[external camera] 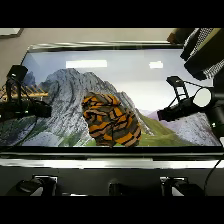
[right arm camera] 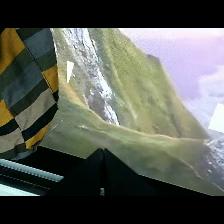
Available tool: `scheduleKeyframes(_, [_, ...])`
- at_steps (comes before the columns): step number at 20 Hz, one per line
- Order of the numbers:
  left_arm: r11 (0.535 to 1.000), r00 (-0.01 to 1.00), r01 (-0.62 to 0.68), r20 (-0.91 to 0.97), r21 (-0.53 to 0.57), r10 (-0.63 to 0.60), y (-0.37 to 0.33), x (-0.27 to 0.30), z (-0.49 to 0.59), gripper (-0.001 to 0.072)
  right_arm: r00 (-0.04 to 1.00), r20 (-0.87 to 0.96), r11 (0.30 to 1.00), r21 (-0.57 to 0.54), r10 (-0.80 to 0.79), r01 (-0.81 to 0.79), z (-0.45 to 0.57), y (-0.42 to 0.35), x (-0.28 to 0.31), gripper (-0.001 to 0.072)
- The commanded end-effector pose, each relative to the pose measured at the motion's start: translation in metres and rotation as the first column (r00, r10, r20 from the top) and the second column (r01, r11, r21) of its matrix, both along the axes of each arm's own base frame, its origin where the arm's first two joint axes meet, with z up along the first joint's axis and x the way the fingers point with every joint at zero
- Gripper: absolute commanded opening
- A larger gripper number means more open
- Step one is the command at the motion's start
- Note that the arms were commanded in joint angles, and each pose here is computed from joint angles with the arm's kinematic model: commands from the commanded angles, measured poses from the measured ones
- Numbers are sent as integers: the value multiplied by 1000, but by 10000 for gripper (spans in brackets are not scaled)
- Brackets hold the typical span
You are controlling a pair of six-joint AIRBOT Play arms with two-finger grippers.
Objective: Fold the clothes and pants, and hang the long-sleeved shirts on hangers.
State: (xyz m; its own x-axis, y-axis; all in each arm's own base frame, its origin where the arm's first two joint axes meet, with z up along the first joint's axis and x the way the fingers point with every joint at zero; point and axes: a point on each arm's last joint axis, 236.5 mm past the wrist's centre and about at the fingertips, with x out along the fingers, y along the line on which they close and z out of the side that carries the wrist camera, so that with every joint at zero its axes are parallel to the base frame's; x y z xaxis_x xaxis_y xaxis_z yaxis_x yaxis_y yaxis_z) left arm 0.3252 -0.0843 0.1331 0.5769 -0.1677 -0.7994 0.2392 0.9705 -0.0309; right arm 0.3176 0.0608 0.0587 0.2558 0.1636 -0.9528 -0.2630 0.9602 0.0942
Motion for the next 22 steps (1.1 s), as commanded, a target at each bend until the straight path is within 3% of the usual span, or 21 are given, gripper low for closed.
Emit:
scheduleKeyframes(1, [1000, 1000, 0, 0, 0, 0, 0, 0, 0, 22, 1000, 1, 1000, 0, 1, -1, 0, 0, 0, 22])
scheduleKeyframes(8, [1000, 1000, -3, -3, -1, 3, 0, 0, -1, 35, 1000, 1, 1000, 0, 1, -1, 0, 0, 0, 22])
scheduleKeyframes(9, [1000, 1000, -3, -3, -2, 3, 0, 0, -1, 232, 1000, 1, 1000, 0, 1, -1, 0, 0, 0, 22])
scheduleKeyframes(10, [1000, 1000, -6, -5, -3, 6, 0, 2, -2, 646, 1000, 1, 1000, 0, 1, -1, 0, 0, 0, 22])
scheduleKeyframes(11, [999, 999, -47, -23, -26, 47, 1, 4, -7, 720, 1000, 1, 1000, 0, 1, -1, 0, 0, 0, 22])
scheduleKeyframes(14, [982, 978, -164, -146, -94, 149, 6, 9, -49, 720, 1000, 1, 1000, 0, 1, -1, 0, 0, 0, 22])
scheduleKeyframes(18, [906, 934, -274, -313, -323, 170, -19, 16, -102, 720, 1000, 1, 1000, 1, 0, 0, 0, 0, 0, 22])
scheduleKeyframes(22, [876, 924, -299, -342, -378, 168, -24, 29, -115, 720, 1000, 28, 1000, 12, -4, 4, 3, 3, 6, 22])
